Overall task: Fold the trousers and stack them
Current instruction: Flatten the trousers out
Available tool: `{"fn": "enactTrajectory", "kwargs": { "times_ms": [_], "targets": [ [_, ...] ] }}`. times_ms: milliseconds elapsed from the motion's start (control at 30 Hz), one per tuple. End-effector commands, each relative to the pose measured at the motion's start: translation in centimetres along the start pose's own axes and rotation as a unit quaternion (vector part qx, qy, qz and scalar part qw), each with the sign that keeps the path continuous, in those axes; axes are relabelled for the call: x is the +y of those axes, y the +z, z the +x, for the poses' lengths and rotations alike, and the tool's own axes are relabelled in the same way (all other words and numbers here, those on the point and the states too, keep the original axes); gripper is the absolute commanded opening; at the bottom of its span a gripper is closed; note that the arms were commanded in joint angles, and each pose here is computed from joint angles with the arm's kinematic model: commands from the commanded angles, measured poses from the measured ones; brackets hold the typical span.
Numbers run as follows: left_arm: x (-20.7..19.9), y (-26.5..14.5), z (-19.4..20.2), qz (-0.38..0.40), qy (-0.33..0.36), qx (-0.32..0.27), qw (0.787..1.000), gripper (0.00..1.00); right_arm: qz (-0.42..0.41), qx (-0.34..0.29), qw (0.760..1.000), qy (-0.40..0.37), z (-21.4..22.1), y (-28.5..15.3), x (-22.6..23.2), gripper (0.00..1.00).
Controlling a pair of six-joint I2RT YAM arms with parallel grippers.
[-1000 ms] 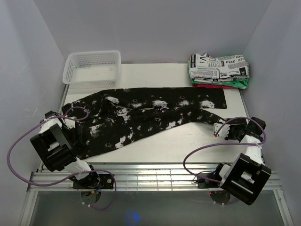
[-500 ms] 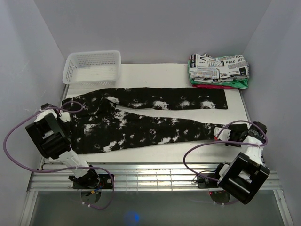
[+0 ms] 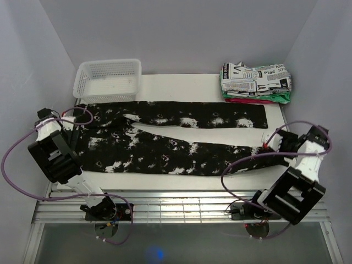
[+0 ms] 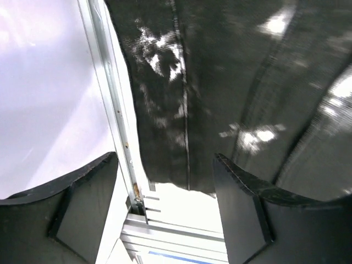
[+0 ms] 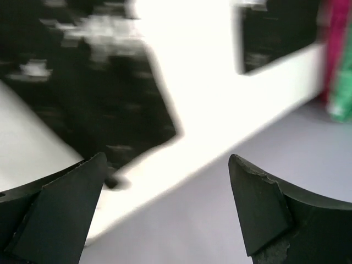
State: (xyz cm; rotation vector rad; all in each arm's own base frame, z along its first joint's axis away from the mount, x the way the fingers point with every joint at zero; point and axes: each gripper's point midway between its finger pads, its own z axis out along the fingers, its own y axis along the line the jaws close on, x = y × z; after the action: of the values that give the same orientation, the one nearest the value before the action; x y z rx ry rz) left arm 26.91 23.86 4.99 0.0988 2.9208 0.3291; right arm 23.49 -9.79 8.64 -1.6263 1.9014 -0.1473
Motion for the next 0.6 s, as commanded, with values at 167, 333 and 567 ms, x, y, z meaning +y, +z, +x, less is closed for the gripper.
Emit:
{"fn": "enactTrajectory", "kwargs": {
  "times_ms": [167,333,567],
  "targets": [
    [-6.3,-7.1,-6.2,0.097,0.078,-0.153,0.98,0.8,-0.034,-0.084,0.978,0.186,-4.3,-0.2,-8.7,0.79],
    [-11.9,-5.2,-6.8,0.142,0.1,-0.134,0.976,0.79,-0.095,-0.072,0.974,0.195,-6.4,2.5,-5.2,0.71],
    [-14.8,-0.4,-2.9,0.187,0.064,-0.053,0.979,0.77,-0.168,0.015,0.961,0.217,-3.6,5.7,1.9,0.7]
  ]
}}
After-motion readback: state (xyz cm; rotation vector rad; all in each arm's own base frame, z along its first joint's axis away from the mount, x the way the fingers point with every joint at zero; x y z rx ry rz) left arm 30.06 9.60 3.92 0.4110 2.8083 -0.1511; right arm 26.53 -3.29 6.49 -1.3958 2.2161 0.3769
